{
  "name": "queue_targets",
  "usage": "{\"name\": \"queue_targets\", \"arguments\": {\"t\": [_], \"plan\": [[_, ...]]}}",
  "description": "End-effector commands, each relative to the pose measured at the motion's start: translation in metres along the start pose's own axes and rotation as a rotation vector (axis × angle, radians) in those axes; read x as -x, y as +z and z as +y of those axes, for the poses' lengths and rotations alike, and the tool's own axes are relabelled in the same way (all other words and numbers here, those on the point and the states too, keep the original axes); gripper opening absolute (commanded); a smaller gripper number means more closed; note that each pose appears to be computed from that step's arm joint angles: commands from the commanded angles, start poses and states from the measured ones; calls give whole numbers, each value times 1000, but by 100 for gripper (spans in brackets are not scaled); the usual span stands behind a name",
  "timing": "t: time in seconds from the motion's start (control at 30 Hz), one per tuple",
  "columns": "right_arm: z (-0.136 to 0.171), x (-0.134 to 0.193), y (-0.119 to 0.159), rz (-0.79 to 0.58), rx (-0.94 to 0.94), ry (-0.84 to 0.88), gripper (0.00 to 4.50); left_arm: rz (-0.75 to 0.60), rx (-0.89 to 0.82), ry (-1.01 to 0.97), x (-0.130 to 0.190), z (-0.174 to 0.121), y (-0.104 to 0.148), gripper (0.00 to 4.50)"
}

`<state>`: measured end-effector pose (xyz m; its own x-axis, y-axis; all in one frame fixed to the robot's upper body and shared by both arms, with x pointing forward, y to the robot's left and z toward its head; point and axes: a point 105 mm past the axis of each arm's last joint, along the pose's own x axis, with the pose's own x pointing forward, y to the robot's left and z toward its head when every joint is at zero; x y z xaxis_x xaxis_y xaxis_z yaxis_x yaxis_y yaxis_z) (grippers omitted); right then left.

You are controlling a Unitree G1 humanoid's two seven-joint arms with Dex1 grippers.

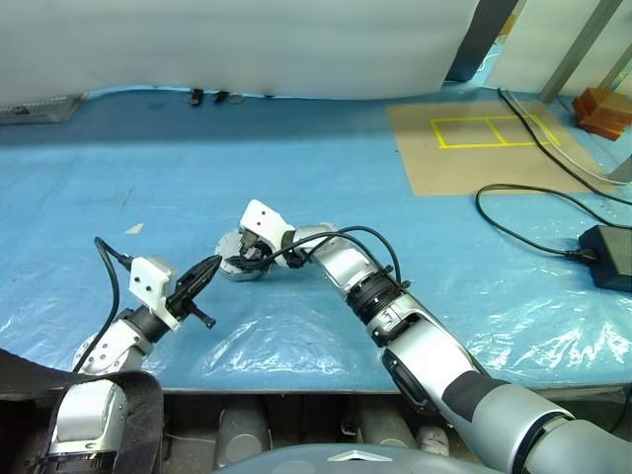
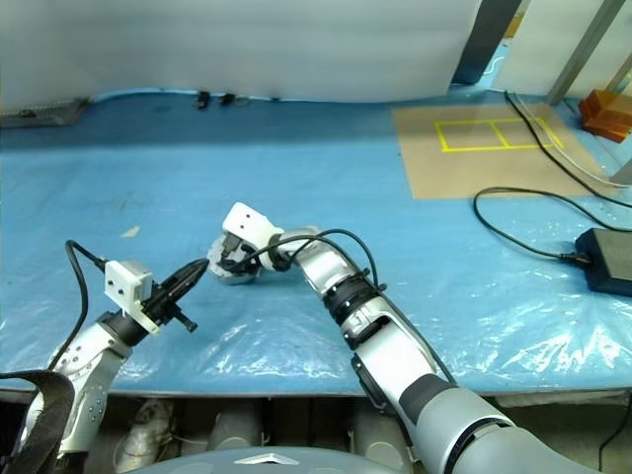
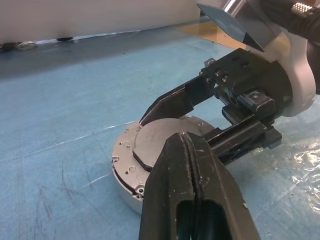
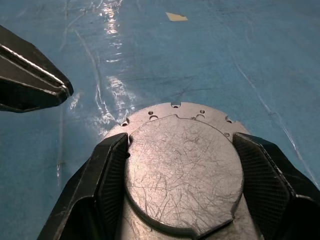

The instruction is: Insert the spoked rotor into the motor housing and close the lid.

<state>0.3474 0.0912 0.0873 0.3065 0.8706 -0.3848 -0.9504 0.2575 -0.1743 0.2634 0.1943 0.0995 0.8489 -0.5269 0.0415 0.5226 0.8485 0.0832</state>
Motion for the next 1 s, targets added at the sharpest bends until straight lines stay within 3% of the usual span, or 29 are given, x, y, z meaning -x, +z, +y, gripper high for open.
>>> {"name": "queue_targets", "arguments": {"t": [0.03, 0.5, 0.7, 1.0], "plan": [[19, -11, -23, 55, -107, 23, 297, -23, -25, -16, -2, -1, 10, 0], [25, -15, -12, 31, -90, 44, 297, -2, -15, -9, 3, 2, -7, 0], [36, -13, -26, 114, 37, 135, 297, -2, -17, -4, 5, 4, -12, 0], [14, -9, -29, 139, 0, 70, 297, -5, -14, -1, 5, 6, -17, 0]]}}
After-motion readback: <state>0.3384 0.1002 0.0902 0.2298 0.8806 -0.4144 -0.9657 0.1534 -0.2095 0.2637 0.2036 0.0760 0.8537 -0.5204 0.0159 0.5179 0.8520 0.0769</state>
